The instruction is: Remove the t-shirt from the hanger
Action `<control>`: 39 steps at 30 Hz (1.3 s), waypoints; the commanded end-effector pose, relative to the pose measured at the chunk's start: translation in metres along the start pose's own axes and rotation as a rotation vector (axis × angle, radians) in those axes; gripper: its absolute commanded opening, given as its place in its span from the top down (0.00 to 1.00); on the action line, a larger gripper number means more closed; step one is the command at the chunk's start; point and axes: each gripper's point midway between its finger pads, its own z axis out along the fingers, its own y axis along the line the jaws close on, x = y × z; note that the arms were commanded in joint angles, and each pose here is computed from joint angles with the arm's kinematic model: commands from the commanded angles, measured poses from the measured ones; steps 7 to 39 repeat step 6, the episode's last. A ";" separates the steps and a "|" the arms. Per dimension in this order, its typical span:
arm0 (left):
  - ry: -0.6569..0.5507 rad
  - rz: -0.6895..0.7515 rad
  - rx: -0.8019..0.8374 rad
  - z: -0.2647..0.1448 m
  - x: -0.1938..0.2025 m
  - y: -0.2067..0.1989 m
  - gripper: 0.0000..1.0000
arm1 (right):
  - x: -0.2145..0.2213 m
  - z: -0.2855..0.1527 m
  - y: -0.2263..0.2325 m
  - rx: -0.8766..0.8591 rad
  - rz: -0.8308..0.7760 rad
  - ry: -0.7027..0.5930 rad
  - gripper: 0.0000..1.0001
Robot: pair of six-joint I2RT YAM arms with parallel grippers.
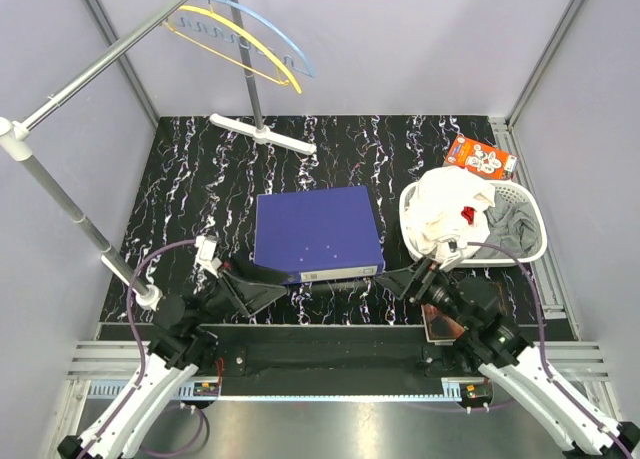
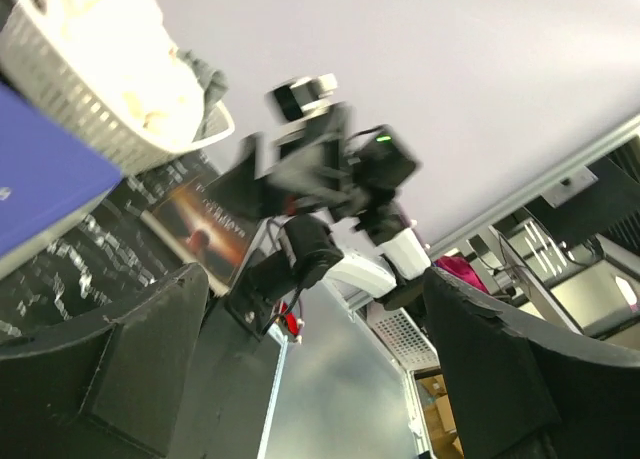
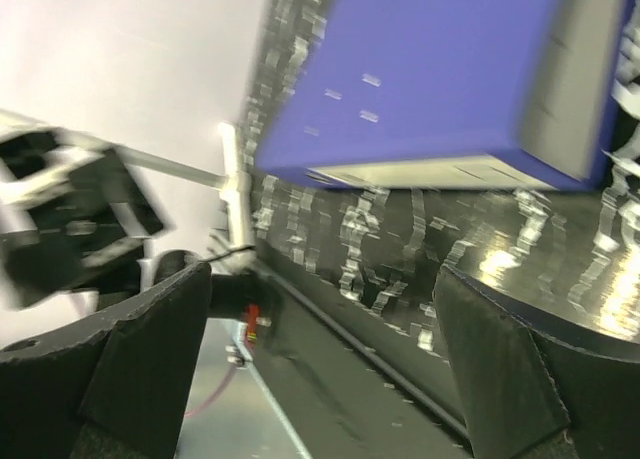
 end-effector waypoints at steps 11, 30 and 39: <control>-0.003 0.044 0.122 -0.010 0.023 0.017 0.03 | 0.001 0.013 0.007 -0.183 0.081 -0.076 0.00; -0.003 0.044 0.122 -0.010 0.023 0.017 0.03 | 0.001 0.013 0.007 -0.183 0.081 -0.076 0.00; -0.003 0.044 0.122 -0.010 0.023 0.017 0.03 | 0.001 0.013 0.007 -0.183 0.081 -0.076 0.00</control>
